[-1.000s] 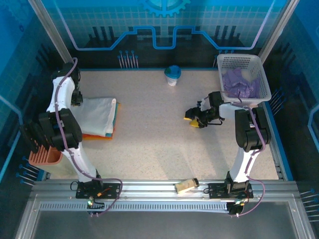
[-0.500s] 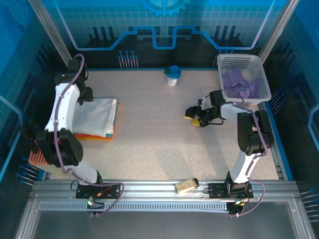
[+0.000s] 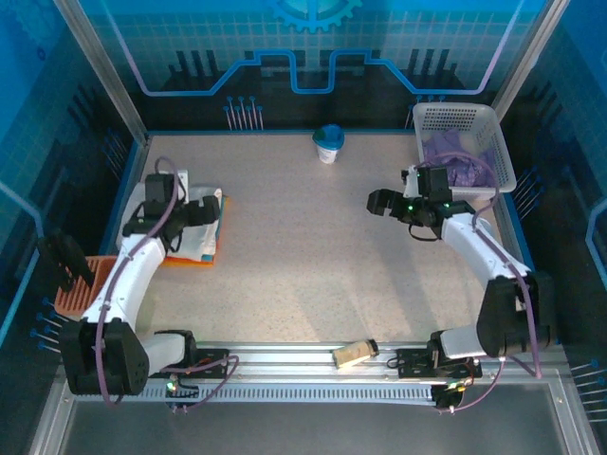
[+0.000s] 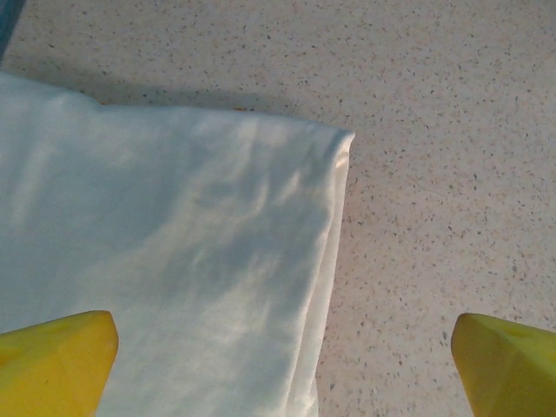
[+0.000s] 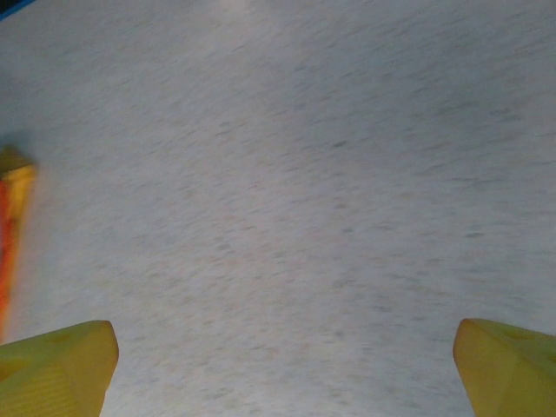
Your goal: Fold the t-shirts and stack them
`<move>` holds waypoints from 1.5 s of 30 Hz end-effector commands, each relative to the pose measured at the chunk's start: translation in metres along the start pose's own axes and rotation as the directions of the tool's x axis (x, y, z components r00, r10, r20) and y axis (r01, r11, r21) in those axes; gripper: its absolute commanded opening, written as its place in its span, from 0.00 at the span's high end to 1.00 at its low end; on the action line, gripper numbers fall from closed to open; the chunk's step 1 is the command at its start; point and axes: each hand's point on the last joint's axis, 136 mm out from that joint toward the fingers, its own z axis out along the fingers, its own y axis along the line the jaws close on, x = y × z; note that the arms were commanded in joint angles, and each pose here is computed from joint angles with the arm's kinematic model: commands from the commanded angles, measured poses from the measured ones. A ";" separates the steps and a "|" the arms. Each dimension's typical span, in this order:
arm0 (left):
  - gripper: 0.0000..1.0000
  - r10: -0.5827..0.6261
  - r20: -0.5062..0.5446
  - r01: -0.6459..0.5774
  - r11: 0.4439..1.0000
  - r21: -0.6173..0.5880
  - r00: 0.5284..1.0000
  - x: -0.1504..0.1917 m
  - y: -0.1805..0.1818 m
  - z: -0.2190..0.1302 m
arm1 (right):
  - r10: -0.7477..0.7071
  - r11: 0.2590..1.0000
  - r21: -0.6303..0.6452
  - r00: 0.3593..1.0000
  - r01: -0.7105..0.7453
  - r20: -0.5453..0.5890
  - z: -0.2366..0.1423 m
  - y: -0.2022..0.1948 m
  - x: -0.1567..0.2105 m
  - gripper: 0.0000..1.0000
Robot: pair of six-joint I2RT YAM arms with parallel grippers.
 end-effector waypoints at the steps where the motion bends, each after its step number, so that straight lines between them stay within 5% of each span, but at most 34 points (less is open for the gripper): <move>1: 0.01 -0.012 0.239 0.001 0.999 0.048 0.971 -0.029 -0.009 0.005 | -0.123 0.951 0.298 0.985 0.081 0.124 -0.017 -0.049 -0.005 0.00; 10: 0.01 -0.009 0.452 -0.019 0.998 0.057 0.892 0.000 -0.005 0.040 | -0.385 0.880 0.429 0.834 0.202 0.396 -0.026 -0.066 -0.013 0.00; 24: 0.01 0.120 0.542 -0.200 0.976 0.090 0.832 0.034 -0.038 0.058 | -0.515 0.835 0.436 0.754 0.334 0.408 0.013 -0.063 -0.015 0.00; 30: 0.01 0.132 0.450 -0.185 0.980 0.076 0.883 0.029 -0.038 0.076 | -0.453 0.876 0.396 0.750 0.274 0.483 0.026 -0.088 -0.014 0.00; 33: 0.01 0.058 0.412 -0.062 0.998 -0.002 0.909 0.021 -0.012 0.085 | -0.432 0.879 0.410 0.768 0.243 0.472 0.026 -0.095 -0.013 0.00; 45: 0.01 0.044 0.410 -0.055 0.998 0.014 0.911 0.022 -0.011 0.085 | -0.439 0.876 0.415 0.766 0.248 0.469 0.026 -0.095 -0.014 0.00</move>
